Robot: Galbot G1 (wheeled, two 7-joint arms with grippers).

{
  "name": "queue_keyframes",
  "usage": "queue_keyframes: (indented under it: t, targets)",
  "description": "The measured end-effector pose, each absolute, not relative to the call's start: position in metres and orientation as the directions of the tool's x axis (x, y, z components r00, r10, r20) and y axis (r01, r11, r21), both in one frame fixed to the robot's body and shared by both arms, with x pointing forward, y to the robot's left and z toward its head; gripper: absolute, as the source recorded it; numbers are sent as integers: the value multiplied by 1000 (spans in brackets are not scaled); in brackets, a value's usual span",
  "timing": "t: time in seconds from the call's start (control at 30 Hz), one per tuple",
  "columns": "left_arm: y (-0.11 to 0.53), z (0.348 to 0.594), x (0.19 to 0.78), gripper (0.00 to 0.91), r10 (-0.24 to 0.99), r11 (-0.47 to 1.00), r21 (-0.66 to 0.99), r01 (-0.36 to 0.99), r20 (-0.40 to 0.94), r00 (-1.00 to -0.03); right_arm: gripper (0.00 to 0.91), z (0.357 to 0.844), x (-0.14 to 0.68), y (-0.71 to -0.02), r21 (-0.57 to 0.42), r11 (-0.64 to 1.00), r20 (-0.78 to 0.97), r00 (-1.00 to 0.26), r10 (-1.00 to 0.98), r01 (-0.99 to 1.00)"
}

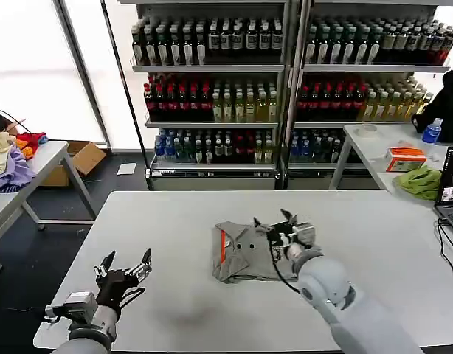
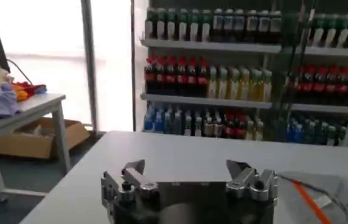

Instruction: Fold and organize the clothes.

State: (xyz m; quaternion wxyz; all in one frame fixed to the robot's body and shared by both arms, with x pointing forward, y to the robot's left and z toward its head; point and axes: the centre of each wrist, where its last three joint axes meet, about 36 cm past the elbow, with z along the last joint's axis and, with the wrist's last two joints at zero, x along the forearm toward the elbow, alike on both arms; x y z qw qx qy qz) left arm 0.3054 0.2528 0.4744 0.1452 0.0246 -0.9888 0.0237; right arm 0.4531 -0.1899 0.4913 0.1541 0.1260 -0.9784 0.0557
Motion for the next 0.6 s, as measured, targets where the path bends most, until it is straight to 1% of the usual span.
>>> queue_keyframes:
  t: [0.17, 0.37, 0.6]
  targets:
    - [258, 475, 311, 907, -62, 997, -29, -71, 235, -970, 907, 510, 440, -228, -92, 986, 247, -962, -114, -140]
    - [260, 473, 319, 907, -64, 998, -16, -68, 199, -978, 907, 517, 420, -271, -98, 995, 211, -977, 36, 16]
    - [265, 471, 327, 907, -62, 998, -3, -64, 180, -982, 907, 521, 395, -295, -109, 986, 193, -971, 142, 122]
